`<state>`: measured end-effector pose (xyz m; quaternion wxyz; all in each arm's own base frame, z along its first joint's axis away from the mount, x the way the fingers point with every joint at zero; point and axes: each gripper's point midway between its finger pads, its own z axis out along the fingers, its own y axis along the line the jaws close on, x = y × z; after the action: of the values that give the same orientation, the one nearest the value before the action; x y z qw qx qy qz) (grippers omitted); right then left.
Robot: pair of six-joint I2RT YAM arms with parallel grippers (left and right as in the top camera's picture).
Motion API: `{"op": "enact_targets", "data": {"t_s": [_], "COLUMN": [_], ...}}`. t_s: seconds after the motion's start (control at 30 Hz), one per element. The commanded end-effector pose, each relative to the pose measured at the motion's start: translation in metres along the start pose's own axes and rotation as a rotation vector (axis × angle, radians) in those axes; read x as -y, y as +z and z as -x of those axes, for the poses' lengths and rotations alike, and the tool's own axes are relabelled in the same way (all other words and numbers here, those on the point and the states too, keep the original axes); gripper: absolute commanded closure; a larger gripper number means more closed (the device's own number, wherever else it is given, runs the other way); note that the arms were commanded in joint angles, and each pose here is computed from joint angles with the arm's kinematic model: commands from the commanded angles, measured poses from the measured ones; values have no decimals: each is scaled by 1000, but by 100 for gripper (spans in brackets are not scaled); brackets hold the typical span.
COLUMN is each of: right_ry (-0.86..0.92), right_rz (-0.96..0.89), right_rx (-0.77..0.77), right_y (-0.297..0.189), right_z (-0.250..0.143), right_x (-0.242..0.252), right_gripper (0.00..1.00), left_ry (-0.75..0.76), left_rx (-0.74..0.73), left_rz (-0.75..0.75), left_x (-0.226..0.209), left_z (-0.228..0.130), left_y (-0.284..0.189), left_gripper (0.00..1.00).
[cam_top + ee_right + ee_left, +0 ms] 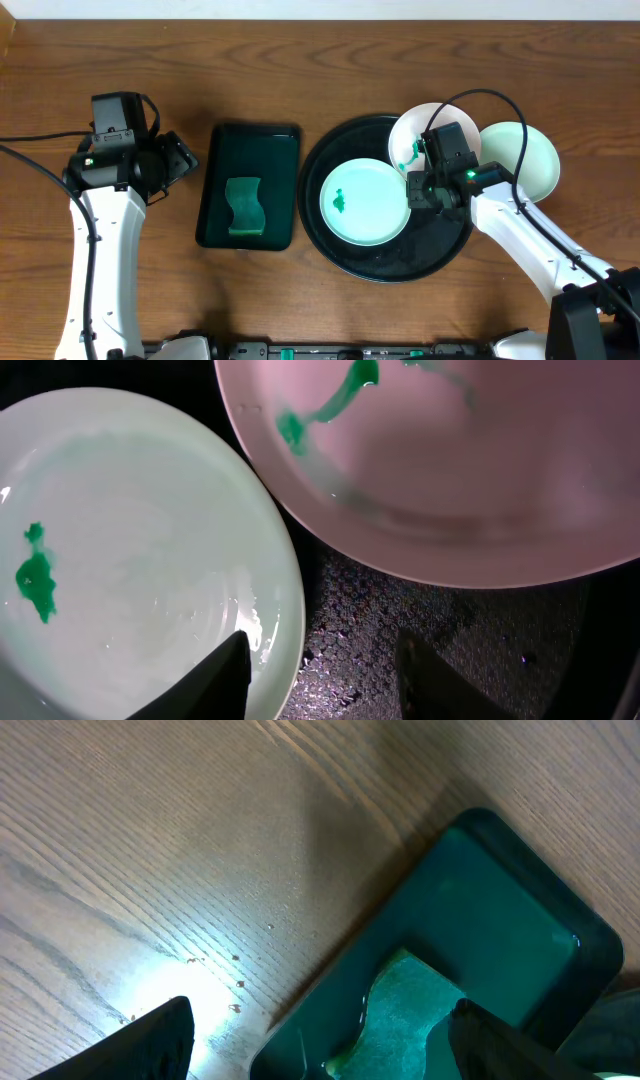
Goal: Clean dirty plates on tray and stack at the side
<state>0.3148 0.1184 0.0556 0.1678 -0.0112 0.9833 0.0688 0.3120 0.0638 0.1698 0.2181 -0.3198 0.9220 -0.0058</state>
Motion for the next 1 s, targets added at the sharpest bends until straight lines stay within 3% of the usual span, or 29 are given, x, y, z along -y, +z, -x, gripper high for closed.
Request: {"op": "enact_targets", "data": {"t_s": [0.0,0.67,0.7,0.73,0.8,0.97], "right_ry": [-11,-11,-11,-11,-11,-11], "right_rz": [-11,-8,-8,-8,-7,-7], "right_rx": [-5,6,6,6,7,9], "right_y": [2,12,12,12,12,12], "right_z": [-2,-8,-8,-8,-8,-8], "right_x": [2,5,5,5,4,4], "right_gripper": [57,56,52,41,1,1], "left_ry": [1,1,1,1,1,1], "left_rx": [19,19,19,19,19,19], "left_rz": [2,2,2,2,2,2], "left_x": [0,0,0,0,0,0], "left_z": [6,6,6,6,6,6], "left_y": [-5,-5,-5,-5,-5,-5], "left_gripper": [18,18,18,18,18,18]}}
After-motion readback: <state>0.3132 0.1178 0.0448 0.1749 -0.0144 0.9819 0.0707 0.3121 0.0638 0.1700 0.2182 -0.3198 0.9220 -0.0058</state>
